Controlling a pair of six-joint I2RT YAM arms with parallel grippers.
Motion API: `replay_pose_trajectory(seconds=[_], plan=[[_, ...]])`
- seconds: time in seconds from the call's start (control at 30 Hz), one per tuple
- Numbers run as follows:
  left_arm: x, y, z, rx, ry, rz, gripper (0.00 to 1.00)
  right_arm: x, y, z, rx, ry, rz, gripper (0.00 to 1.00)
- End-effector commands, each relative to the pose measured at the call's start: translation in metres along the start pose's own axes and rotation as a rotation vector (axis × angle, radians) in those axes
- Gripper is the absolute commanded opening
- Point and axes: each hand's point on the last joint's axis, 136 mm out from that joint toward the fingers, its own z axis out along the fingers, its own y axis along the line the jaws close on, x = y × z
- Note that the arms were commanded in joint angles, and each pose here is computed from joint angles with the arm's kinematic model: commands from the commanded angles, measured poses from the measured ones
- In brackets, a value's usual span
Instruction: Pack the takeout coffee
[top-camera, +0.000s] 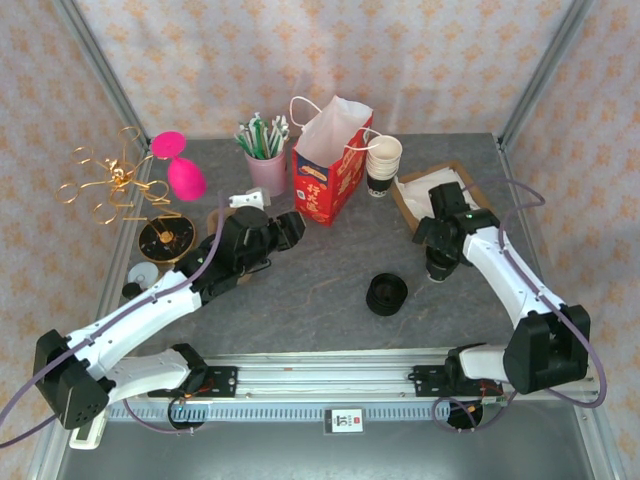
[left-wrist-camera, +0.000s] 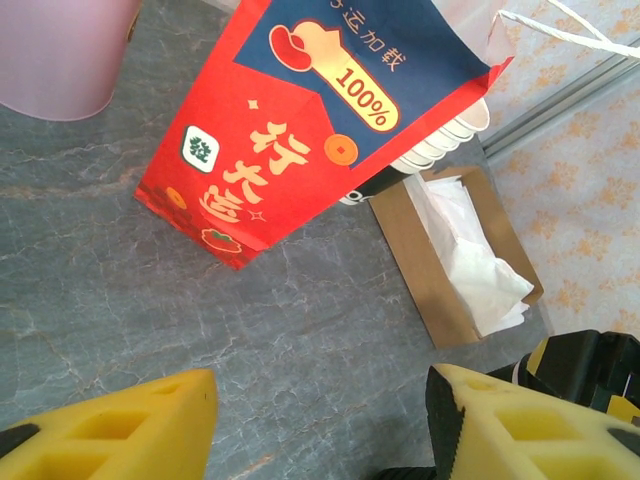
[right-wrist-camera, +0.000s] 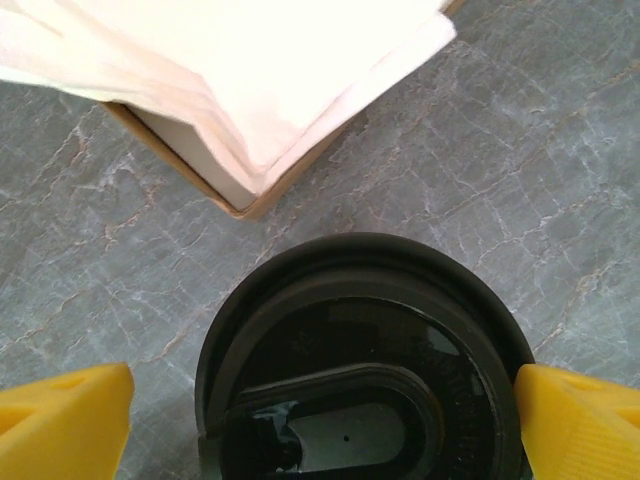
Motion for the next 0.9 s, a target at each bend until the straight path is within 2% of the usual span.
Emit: replay_pose_trajectory(seconds=[0.0,0.3,0.43,0.57,0.7,0.87], plan=[[-0.011,-0.003,-0.010,-0.013,-0.032,0.029,0.59,0.001,-0.010,-0.004,0.003,-0.002,0.029,0.96],[-0.013,-0.001,-0.013,-0.026,-0.040,0.035,0.59,-0.007,-0.010,-0.012,0.006,-0.017,0.044,1.00],[-0.019,-0.001,-0.019,-0.040,-0.050,0.051,0.59,-0.021,-0.009,-0.032,-0.004,-0.056,0.031,1.00],[-0.027,0.011,-0.034,-0.110,-0.068,0.074,0.60,-0.036,0.002,-0.056,-0.044,-0.104,0.017,1.00],[-0.035,0.032,-0.059,-0.203,-0.102,0.078,0.61,-0.042,0.039,-0.083,-0.116,-0.145,-0.046,1.00],[-0.038,0.061,-0.097,-0.300,-0.124,0.051,0.63,-0.017,0.112,-0.106,-0.235,-0.144,-0.193,0.98]])
